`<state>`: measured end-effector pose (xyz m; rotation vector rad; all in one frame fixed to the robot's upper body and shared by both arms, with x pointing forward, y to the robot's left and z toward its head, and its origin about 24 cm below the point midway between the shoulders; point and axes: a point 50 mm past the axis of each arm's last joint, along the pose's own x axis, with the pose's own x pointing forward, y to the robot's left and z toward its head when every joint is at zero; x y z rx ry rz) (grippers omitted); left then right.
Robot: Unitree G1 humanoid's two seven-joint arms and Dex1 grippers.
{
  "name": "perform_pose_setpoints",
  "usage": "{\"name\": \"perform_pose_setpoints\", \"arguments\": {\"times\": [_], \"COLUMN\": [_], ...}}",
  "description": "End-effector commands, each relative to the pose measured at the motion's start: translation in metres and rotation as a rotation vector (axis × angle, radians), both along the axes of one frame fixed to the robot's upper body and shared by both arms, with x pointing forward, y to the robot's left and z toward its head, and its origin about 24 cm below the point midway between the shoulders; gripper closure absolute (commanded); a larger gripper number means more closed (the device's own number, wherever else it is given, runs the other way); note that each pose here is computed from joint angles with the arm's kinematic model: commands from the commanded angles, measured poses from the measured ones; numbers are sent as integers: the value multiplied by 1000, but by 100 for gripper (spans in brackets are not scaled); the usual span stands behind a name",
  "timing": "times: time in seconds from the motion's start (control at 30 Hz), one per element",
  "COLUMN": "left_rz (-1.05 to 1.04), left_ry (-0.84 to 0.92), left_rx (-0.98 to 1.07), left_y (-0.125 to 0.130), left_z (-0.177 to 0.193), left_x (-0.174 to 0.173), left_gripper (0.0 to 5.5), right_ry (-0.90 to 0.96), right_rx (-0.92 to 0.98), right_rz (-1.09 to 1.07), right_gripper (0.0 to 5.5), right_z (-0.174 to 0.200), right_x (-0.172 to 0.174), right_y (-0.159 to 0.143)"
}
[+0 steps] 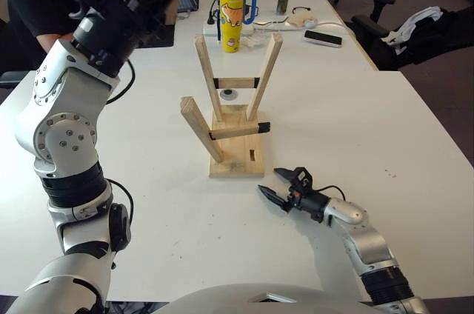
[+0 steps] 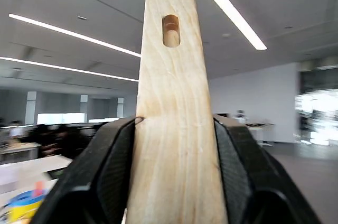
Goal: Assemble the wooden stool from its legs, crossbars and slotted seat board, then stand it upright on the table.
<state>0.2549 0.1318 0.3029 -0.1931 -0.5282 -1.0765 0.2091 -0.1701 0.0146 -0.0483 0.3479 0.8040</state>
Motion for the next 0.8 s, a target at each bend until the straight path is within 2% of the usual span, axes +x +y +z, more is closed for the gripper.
{"name": "perform_pose_setpoints", "arguments": {"times": [0.03, 0.07, 0.13, 0.2, 0.37, 0.53, 0.7, 0.8], "left_rz": [-250, -294, -354, -387, -469, -512, -518, -533], "left_ry": [110, 153, 233, 317, 496, 608, 691, 720], "left_rx": [91, 93, 116, 157, 153, 216, 256, 259], "left_y": [-32, -39, -50, -55, -49, -41, -32, -28], "left_z": [-23, -33, -55, -80, -118, -151, -177, -183], "left_x": [-22, -26, -34, -38, -39, -43, -42, -41], "left_gripper": [346, 346, 346, 346, 346, 346, 346, 346], "right_ry": [15, -22, 42, 167, 310, 361, 345, 342], "right_rx": [54, 44, 71, 202, 454, 649, 733, 759], "right_rz": [-62, -88, -86, -18, 129, 216, 271, 289], "right_gripper": [166, 166, 166, 166, 166, 95, 14, 10], "right_z": [12, 17, 22, 35, 79, 109, 127, 133], "right_x": [-1, 2, 0, -2, -9, -7, -1, 0], "right_y": [-24, -32, -45, -54, -74, -82, -76, -74]}}
